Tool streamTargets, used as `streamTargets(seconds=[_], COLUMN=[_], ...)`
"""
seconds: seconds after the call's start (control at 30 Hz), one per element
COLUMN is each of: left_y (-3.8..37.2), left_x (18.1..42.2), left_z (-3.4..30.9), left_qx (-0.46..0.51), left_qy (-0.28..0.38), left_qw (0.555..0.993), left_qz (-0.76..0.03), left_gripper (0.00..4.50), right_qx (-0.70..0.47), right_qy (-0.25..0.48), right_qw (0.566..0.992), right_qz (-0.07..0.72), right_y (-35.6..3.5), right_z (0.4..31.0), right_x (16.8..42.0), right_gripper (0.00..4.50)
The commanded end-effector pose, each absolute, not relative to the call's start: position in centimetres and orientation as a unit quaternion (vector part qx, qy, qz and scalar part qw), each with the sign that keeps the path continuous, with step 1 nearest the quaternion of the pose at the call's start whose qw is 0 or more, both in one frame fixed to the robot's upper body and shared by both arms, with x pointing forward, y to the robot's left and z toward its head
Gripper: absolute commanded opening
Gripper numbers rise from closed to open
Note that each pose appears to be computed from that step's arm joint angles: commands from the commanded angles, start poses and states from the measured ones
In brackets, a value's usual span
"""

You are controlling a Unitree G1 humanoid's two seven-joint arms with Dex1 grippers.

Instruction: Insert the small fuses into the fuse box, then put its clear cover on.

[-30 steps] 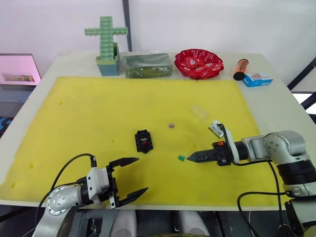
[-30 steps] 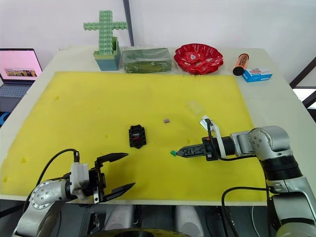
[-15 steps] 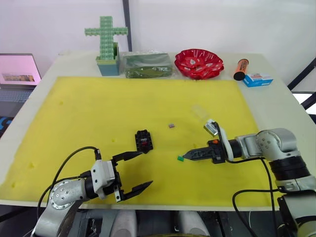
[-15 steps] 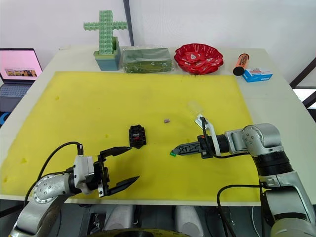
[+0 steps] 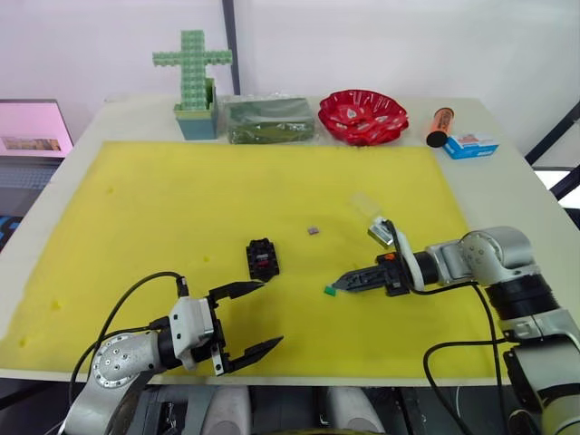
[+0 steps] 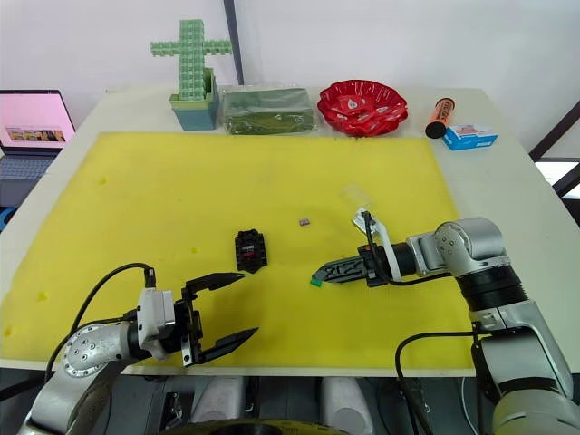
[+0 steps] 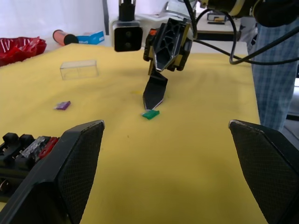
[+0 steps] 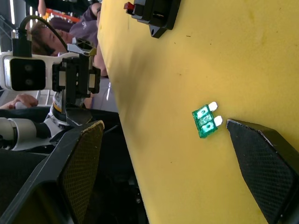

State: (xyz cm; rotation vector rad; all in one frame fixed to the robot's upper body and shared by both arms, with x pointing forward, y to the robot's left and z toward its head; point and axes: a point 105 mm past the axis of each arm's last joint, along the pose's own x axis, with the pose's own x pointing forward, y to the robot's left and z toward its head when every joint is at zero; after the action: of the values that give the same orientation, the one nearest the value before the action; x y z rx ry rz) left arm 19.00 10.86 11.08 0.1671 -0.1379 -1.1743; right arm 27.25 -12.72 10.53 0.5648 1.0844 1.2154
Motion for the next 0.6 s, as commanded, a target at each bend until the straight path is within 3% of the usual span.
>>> streamTargets(seconds=[0.03, 0.27, 0.37, 0.47, 0.6], left_y=[10.7, 10.7, 10.6, 10.7, 10.7], left_x=[18.7, 18.2, 18.1, 18.1, 18.1], left_z=[11.6, 11.6, 11.6, 11.2, 10.7], left_qx=[0.085, 0.083, 0.083, 0.084, 0.085], left_qy=[-0.078, -0.078, -0.078, -0.076, -0.074], left_qw=[0.822, 0.824, 0.825, 0.826, 0.827], left_qz=[-0.557, -0.554, -0.553, -0.552, -0.551], left_gripper=[4.5, 4.5, 4.5, 4.5, 4.5], right_qx=[0.256, 0.262, 0.247, 0.243, 0.241], right_qy=[0.487, 0.503, 0.51, 0.512, 0.51], right_qw=[0.633, 0.615, 0.621, 0.627, 0.634], right_qz=[0.544, 0.548, 0.541, 0.535, 0.53], right_y=[-11.9, -11.3, -11.5, -11.7, -12.0], right_z=[10.4, 10.0, 9.0, 8.6, 8.3], right_x=[27.1, 26.7, 26.6, 26.7, 26.9], right_gripper=[4.49, 4.49, 3.84, 2.82, 2.82])
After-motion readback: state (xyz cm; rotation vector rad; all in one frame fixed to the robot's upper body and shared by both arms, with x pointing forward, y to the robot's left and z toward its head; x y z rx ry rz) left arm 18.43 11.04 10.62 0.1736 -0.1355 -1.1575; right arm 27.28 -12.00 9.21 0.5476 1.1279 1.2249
